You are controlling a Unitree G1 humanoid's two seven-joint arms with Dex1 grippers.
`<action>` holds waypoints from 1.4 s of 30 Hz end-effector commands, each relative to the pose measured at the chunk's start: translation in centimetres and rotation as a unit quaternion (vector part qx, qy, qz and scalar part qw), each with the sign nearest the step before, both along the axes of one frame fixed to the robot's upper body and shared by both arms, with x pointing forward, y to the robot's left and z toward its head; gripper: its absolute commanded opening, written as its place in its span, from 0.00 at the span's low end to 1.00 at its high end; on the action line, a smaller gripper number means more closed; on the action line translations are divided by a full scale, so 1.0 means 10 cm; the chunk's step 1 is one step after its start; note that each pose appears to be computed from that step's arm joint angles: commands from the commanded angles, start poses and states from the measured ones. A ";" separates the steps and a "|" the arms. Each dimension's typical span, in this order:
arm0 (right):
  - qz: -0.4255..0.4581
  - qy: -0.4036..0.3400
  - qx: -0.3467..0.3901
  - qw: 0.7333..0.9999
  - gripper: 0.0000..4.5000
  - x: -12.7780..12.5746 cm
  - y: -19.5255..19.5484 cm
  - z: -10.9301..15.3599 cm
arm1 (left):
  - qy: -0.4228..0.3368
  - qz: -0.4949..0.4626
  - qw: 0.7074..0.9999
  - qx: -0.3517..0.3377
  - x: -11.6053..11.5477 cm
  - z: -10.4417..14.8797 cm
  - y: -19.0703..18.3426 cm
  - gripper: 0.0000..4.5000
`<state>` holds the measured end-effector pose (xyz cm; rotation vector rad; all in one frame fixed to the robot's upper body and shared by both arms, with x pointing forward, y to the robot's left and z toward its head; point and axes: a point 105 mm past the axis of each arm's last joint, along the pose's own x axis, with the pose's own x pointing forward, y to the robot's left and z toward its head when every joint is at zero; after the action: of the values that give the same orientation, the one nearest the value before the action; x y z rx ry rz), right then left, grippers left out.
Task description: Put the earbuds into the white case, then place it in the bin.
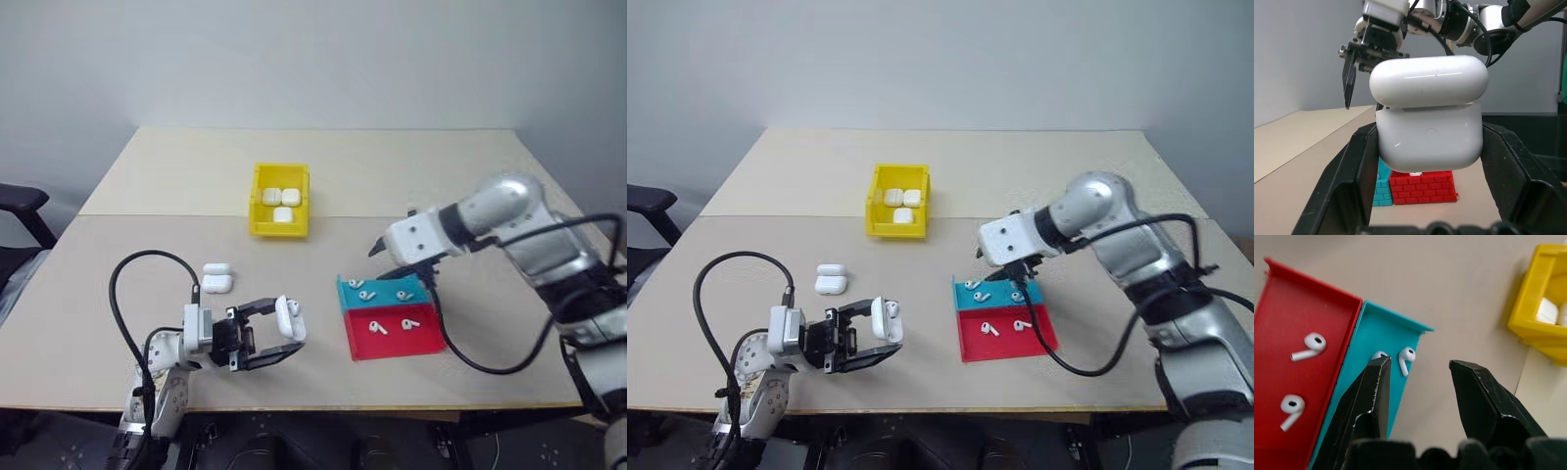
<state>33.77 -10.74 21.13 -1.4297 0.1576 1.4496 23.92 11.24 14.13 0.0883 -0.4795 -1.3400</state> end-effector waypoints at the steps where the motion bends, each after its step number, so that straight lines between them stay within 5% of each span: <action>1: -0.006 0.007 -0.073 0.997 0.52 0.10 -0.14 -0.05 | -0.023 0.006 1.000 -0.007 -0.06 0.07 -0.03 0.62; 25: -0.031 0.069 -0.157 0.985 0.52 0.28 -0.44 -0.62 | -0.025 0.014 1.000 -0.004 -0.07 0.06 -0.14 0.62; 42: -0.020 0.073 -0.144 0.987 0.52 0.30 -0.39 -0.72 | -0.026 0.016 1.000 -0.001 -0.08 0.06 -0.15 0.62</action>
<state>36.81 -14.97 13.43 -1.5425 0.5347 1.5345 23.56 9.92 13.86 0.1117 -0.4780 -1.2979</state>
